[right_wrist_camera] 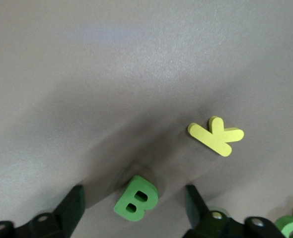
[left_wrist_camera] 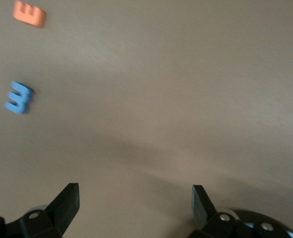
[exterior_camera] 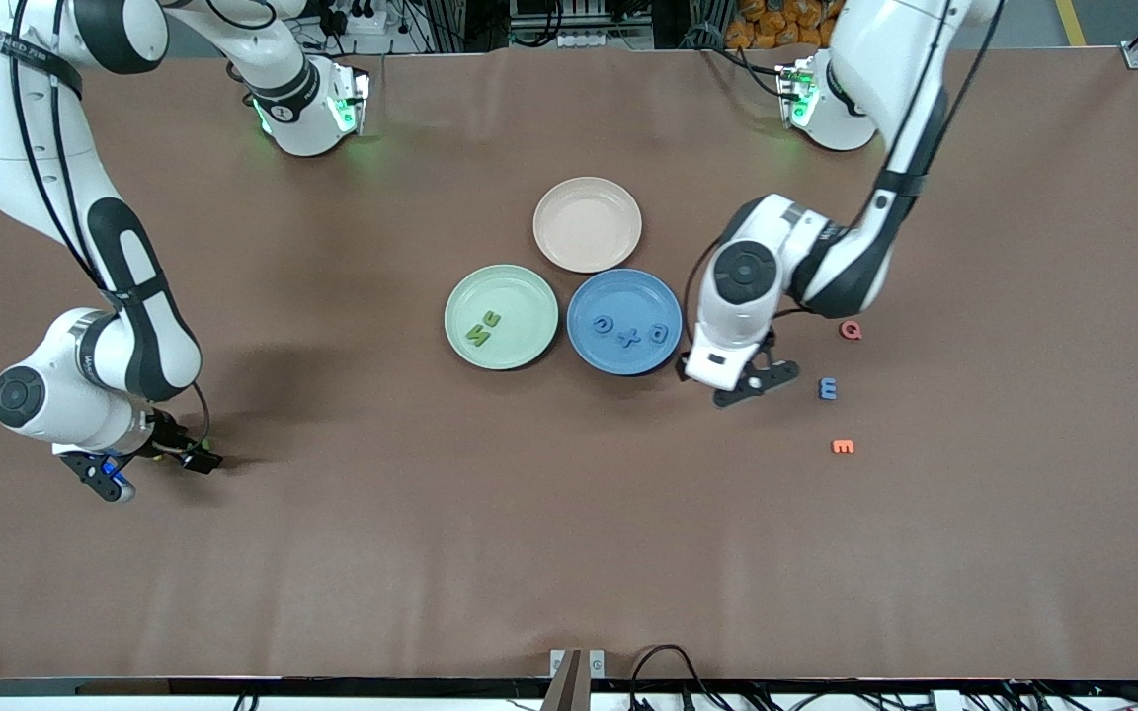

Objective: Sort letters by color into matching plates
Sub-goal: 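Release the c on the blue plate while the right gripper grasps the B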

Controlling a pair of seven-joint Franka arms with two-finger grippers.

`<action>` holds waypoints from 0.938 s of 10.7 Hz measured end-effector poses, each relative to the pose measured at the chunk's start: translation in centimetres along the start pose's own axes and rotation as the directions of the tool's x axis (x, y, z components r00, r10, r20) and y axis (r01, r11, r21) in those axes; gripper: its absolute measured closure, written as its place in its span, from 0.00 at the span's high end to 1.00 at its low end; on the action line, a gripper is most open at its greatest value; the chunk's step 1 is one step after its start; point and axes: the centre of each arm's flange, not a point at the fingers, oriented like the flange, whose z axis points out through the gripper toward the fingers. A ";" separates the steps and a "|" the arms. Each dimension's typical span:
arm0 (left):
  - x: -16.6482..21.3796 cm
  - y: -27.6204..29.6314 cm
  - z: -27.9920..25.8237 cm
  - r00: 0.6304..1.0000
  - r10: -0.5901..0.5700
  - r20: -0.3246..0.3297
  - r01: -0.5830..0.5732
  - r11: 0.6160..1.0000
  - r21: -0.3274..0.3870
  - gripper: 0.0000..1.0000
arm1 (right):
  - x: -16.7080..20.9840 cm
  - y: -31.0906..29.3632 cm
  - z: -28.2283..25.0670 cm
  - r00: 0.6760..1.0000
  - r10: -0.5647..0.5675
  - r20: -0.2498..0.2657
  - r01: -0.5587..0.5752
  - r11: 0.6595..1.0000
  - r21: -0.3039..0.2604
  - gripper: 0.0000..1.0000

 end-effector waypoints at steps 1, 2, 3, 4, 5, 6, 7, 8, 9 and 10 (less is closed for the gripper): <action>1.3 -2.1 0.1 1.000 0.028 0.005 -0.028 1.000 0.007 1.00 | 0.1 0.0 -0.1 1.000 0.000 -0.005 0.000 1.000 0.002 0.88; 2.4 -4.1 0.2 0.998 0.064 0.007 -0.064 0.998 0.005 1.00 | 0.2 0.0 -0.3 1.000 0.001 -0.010 -0.001 1.000 0.004 0.80; 3.6 -6.5 0.3 0.994 0.107 -0.005 -0.107 0.994 -0.010 1.00 | 0.2 0.0 -0.3 1.000 0.001 -0.011 -0.001 1.000 0.004 0.77; 4.4 -8.7 0.5 0.989 0.144 -0.021 -0.145 0.989 -0.027 1.00 | 0.2 0.0 -0.5 1.000 0.000 -0.015 0.000 1.000 0.006 0.69; 4.7 -10.5 0.9 0.983 0.179 -0.033 -0.180 0.983 -0.038 1.00 | 0.3 0.0 -0.5 1.000 0.001 -0.016 -0.001 1.000 0.006 0.66; 5.0 -12.1 1.5 0.975 0.216 -0.047 -0.218 0.975 -0.048 1.00 | 0.3 0.0 -0.6 1.000 0.001 -0.019 -0.001 1.000 0.007 0.60; 5.2 -13.5 2.3 0.966 0.250 -0.060 -0.253 0.966 -0.056 1.00 | 0.3 0.0 -0.7 1.000 0.001 -0.019 -0.001 1.000 0.007 0.58; 5.3 -14.7 3.1 0.957 0.281 -0.070 -0.286 0.956 -0.061 1.00 | 0.2 0.1 -0.8 1.000 0.001 -0.020 0.000 1.000 0.008 0.56; 5.4 -15.7 3.9 0.947 0.313 -0.068 -0.317 0.946 -0.060 1.00 | 0.1 0.1 -0.8 1.000 -0.001 -0.022 0.001 1.000 0.008 0.52; 5.4 -16.6 4.8 0.936 0.347 -0.056 -0.349 0.935 -0.054 1.00 | 0.0 0.2 -0.9 1.000 -0.001 -0.021 0.001 1.000 0.008 0.51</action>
